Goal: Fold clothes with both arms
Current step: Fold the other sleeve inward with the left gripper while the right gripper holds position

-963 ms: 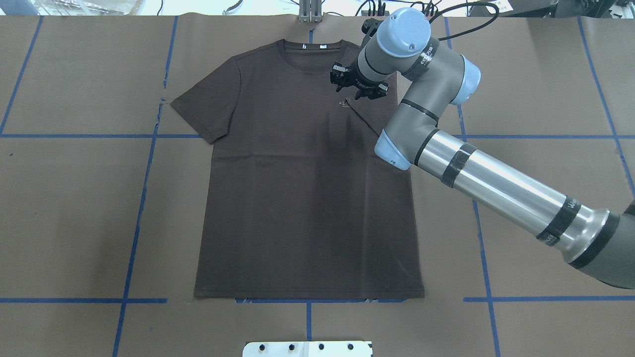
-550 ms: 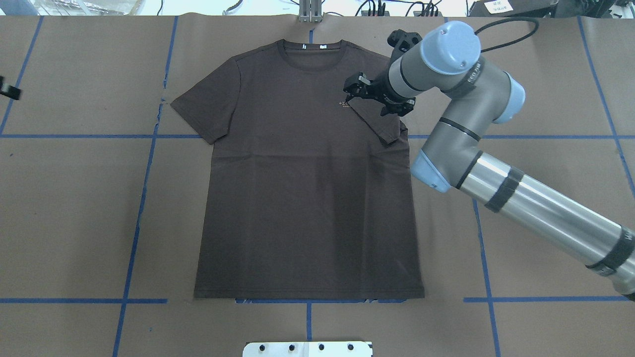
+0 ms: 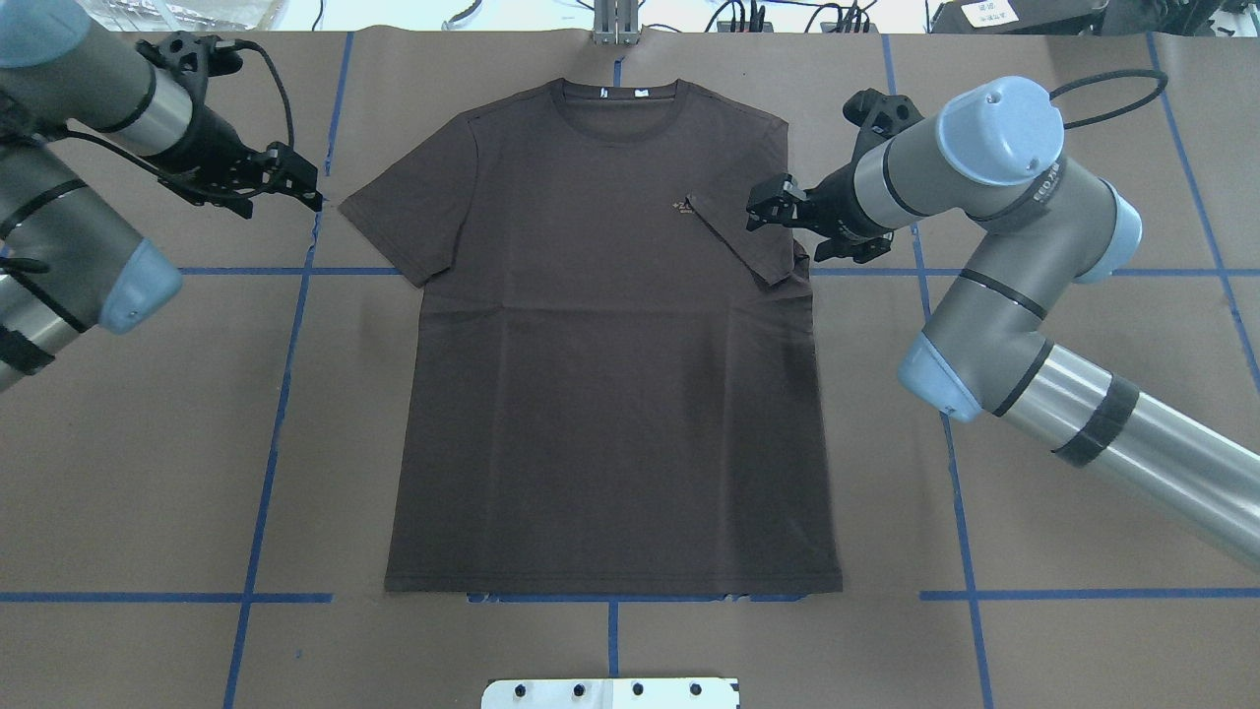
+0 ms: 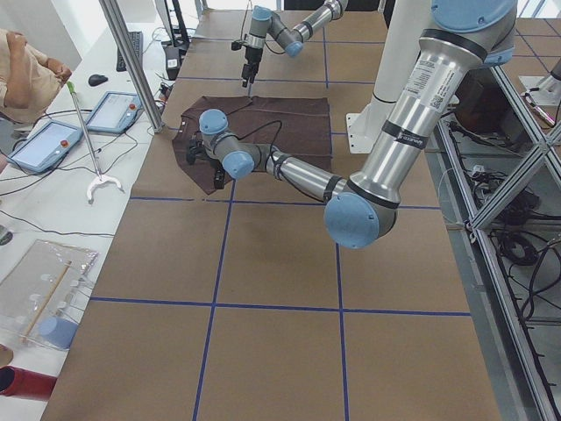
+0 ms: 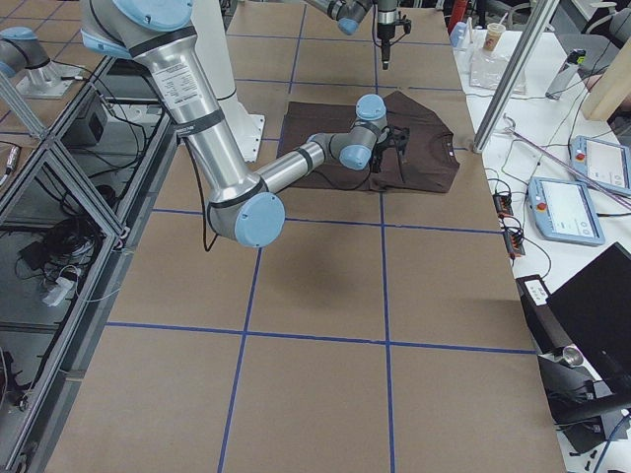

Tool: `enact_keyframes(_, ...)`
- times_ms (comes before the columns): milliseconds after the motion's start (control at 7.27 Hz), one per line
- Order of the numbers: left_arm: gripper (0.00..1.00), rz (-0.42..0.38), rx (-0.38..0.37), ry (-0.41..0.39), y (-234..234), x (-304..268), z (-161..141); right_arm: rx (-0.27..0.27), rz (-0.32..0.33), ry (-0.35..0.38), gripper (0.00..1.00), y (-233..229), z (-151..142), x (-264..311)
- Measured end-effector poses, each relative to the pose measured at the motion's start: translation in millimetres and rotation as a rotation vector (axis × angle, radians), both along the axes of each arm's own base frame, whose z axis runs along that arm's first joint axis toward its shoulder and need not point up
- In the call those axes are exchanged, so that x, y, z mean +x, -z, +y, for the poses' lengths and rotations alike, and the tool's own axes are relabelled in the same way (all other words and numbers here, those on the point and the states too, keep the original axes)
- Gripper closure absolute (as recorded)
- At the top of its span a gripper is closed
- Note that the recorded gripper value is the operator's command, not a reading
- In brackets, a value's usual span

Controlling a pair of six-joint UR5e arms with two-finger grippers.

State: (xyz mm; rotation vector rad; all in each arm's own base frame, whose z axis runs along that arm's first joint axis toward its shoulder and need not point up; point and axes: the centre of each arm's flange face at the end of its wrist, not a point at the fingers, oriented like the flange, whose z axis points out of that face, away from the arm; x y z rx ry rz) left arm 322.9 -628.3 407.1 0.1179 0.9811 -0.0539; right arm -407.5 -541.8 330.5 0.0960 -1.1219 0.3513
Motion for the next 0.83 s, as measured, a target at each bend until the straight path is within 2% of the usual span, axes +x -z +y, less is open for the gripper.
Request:
enact_keyframes(275, 0.21, -0.037, 0.019, 0.039, -12, 37, -31, 0.004, -0.006, 0.016, 0.00, -10, 20, 18)
enact_keyframes(825, 0.34, -0.092, 0.028, 0.052, -24, 78, -44, 0.012, -0.010, 0.021, 0.00, -10, 25, 22)
